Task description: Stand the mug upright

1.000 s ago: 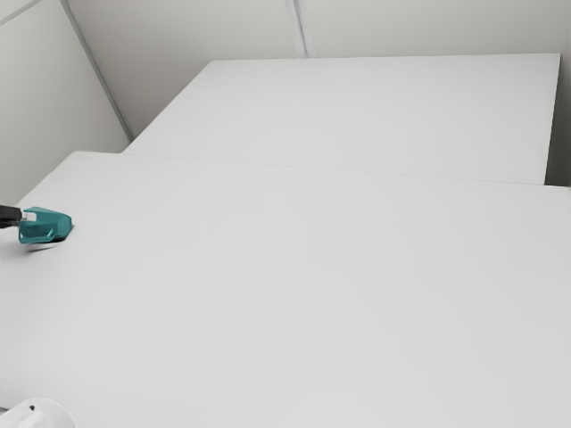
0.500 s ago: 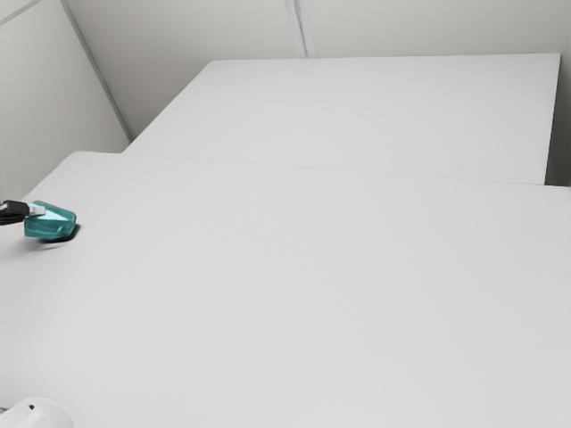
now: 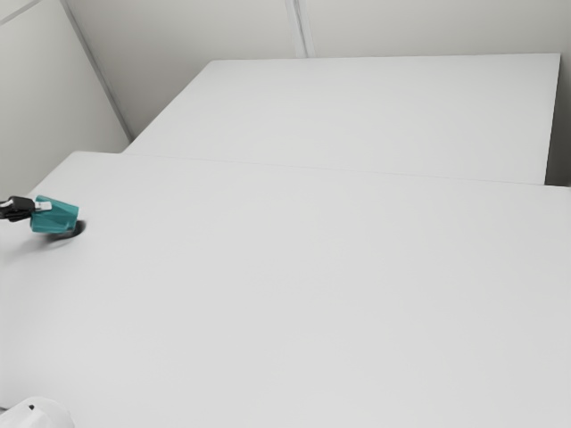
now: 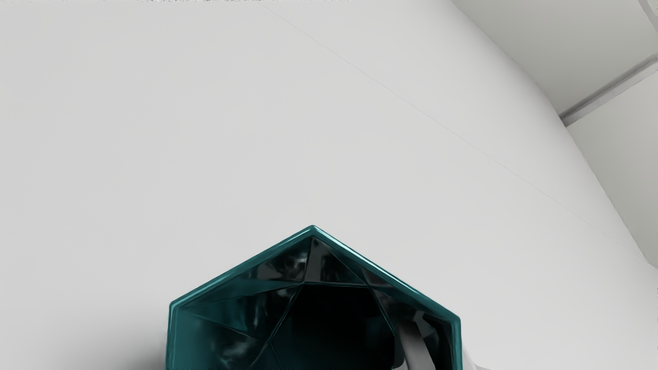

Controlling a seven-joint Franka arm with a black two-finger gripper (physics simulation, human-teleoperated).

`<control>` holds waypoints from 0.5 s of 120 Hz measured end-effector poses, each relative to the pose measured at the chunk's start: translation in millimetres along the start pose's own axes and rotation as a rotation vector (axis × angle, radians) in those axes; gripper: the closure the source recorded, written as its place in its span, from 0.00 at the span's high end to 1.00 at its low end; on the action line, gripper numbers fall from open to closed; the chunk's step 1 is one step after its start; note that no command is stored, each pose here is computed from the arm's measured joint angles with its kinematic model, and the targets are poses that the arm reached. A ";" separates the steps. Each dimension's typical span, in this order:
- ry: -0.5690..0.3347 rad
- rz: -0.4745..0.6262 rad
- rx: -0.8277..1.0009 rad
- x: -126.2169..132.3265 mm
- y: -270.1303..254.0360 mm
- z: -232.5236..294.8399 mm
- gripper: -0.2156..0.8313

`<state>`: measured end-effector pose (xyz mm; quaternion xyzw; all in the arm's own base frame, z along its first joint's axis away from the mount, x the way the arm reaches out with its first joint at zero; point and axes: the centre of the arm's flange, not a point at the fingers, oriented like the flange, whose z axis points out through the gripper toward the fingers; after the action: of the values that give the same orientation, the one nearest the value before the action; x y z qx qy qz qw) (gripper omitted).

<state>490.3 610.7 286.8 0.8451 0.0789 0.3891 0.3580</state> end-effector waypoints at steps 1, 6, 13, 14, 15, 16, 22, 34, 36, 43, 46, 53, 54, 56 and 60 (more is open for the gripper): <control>0.000 0.001 0.000 0.6 0.7 -0.1 0.05; -0.004 0.007 0.004 5.4 6.5 -1.7 0.05; -0.017 0.019 0.011 13.8 19.2 -3.9 0.04; -0.020 0.022 0.013 15.5 21.8 -4.4 0.04; -0.022 0.024 0.014 17.0 24.2 -4.9 0.04; -0.025 0.027 0.016 18.7 26.8 -5.5 0.04; -0.045 0.044 0.025 29.0 45.7 -7.7 0.04; -0.103 0.086 0.057 49.7 92.4 -10.2 0.04; -0.114 0.089 0.062 50.8 97.1 -9.4 0.04; -0.155 0.111 0.082 57.7 117.7 -4.6 0.04; -0.173 0.123 0.089 61.0 127.9 -1.8 0.04; -0.213 0.140 0.103 64.7 150.3 4.2 0.04; -0.217 0.143 0.105 65.4 153.2 4.7 0.04; -0.225 0.148 0.110 66.8 158.9 5.1 0.04; -0.243 0.156 0.118 68.2 171.5 6.7 0.04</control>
<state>516.9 509.8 439.2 0.9091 -0.0083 0.3055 0.2832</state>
